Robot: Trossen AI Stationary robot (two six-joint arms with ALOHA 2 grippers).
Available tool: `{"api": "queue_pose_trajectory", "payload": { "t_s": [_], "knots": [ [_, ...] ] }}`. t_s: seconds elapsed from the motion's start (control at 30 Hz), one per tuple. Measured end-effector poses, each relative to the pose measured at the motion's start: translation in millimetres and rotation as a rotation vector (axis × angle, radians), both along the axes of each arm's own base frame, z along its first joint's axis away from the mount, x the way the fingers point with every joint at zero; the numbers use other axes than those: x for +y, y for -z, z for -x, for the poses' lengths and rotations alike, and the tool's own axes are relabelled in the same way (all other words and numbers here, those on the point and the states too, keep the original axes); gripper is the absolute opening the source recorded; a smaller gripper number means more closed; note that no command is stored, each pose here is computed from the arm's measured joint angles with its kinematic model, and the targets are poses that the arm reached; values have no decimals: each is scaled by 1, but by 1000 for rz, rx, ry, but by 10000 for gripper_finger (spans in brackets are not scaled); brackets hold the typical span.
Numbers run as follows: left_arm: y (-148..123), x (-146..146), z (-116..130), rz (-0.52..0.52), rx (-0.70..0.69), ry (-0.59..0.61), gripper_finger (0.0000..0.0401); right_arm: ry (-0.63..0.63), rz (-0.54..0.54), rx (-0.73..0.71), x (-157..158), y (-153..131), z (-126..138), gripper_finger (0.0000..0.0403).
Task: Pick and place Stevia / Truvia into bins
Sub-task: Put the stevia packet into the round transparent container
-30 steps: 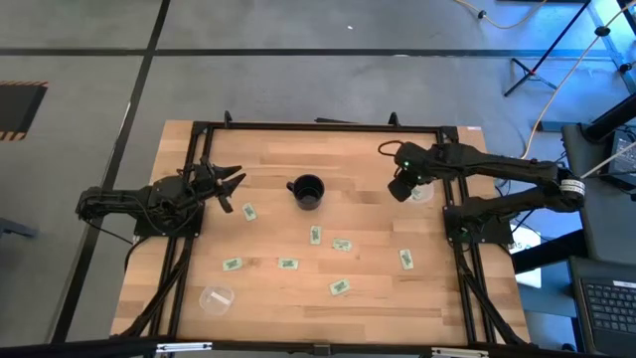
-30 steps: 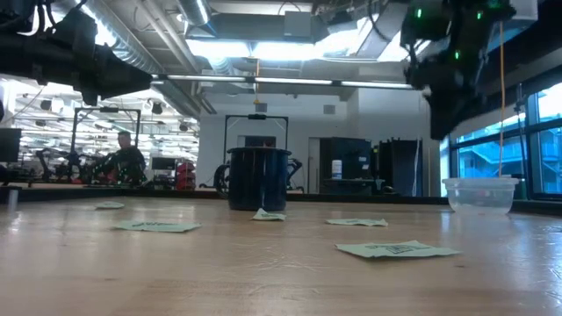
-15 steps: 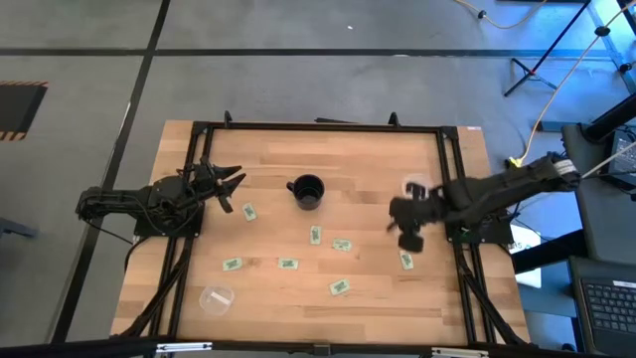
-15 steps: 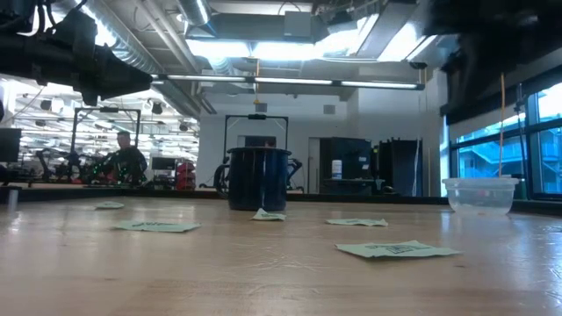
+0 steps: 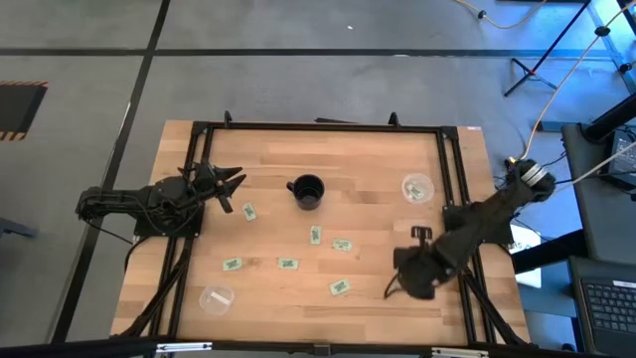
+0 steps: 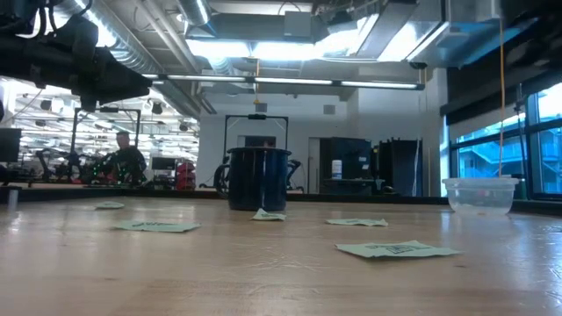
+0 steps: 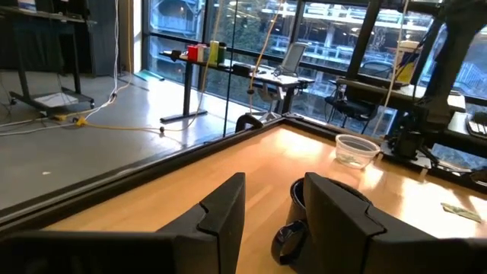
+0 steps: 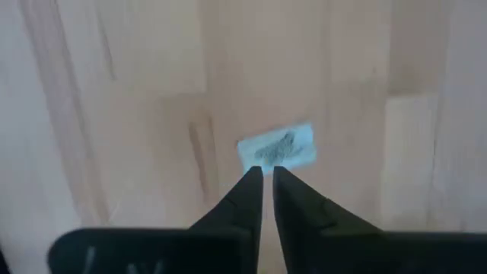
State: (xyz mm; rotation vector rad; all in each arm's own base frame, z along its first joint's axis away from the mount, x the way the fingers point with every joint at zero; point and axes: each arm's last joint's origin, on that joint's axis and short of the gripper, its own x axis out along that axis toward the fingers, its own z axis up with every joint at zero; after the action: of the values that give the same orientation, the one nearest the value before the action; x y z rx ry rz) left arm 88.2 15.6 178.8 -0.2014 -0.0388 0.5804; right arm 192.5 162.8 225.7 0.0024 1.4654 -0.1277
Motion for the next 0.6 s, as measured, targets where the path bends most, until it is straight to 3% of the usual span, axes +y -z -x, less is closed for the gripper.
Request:
{"api": "queue_pose_trajectory", "payload": {
  "t_s": [0.17,0.37,0.47,0.6],
  "knots": [
    [-1,0,0,0,-9,-1,130,76,100,18,31,-4,12,12],
    [-1,0,0,0,-12,-2,130,61,74,-40,55,2,25,6],
    [-1,0,0,0,-11,-2,130,123,65,-51,56,1,26,27],
    [-1,0,0,0,-11,-2,130,145,62,-61,56,1,26,84]
  ]
}}
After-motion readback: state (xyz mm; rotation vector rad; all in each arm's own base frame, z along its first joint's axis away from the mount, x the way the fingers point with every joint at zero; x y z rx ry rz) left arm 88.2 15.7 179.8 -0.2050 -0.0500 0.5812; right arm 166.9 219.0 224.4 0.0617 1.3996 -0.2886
